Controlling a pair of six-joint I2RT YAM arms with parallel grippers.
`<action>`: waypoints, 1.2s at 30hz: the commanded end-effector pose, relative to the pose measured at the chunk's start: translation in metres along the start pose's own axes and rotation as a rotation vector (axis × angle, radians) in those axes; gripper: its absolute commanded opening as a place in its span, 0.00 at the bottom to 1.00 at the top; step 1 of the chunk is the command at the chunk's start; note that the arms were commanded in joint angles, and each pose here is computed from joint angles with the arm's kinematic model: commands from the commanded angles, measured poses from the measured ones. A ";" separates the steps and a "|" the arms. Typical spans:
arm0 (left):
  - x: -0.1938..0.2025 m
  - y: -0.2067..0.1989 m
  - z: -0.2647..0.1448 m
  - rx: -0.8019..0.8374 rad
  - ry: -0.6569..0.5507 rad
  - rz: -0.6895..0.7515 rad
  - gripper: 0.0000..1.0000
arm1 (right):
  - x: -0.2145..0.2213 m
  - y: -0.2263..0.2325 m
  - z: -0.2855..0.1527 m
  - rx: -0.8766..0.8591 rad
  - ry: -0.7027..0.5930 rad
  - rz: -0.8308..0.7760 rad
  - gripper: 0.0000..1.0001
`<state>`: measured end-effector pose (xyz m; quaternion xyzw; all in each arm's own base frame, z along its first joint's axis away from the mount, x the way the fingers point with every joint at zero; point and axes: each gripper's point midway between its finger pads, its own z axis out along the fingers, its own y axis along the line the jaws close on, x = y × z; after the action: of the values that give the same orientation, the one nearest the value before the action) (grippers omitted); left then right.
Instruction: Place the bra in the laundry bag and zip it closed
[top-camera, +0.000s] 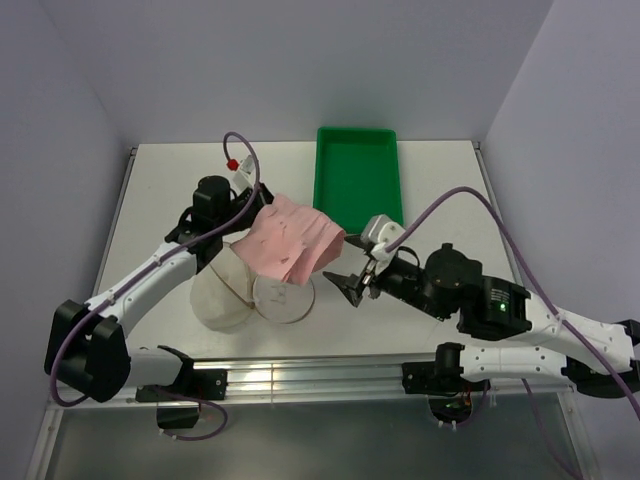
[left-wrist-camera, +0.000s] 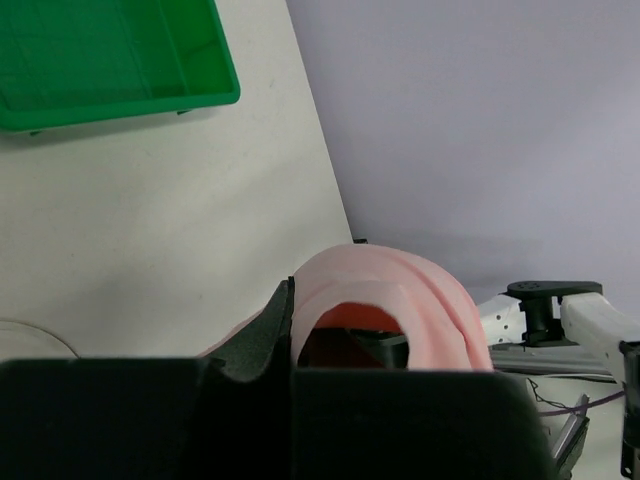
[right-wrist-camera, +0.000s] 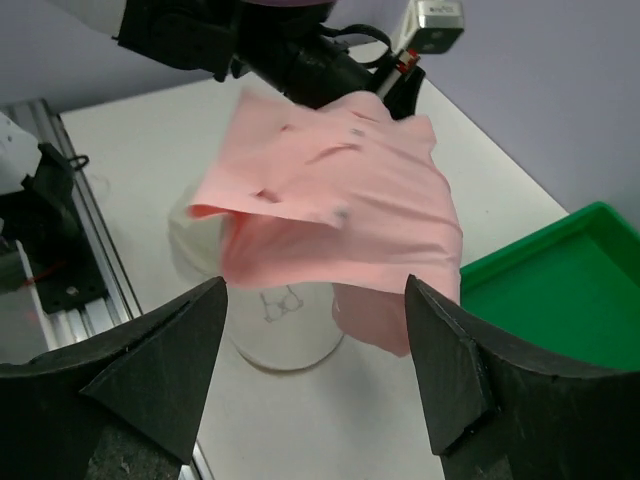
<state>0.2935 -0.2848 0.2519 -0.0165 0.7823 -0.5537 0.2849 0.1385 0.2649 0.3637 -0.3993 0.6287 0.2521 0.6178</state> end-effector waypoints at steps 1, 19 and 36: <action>-0.019 -0.032 -0.016 0.066 -0.103 0.097 0.00 | -0.010 -0.001 -0.004 -0.048 -0.081 0.105 0.78; -0.006 -0.070 -0.060 0.094 -0.252 0.286 0.00 | 0.010 -0.040 0.060 -0.104 -0.112 0.358 0.85; 0.002 -0.089 -0.079 0.154 -0.270 0.348 0.00 | 0.006 -0.023 0.043 -0.278 -0.261 0.462 0.03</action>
<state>0.2390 -0.2528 0.3348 0.0414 0.7036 -0.5372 0.4634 0.1881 0.2912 0.3263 -0.2953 0.6236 0.4944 0.5286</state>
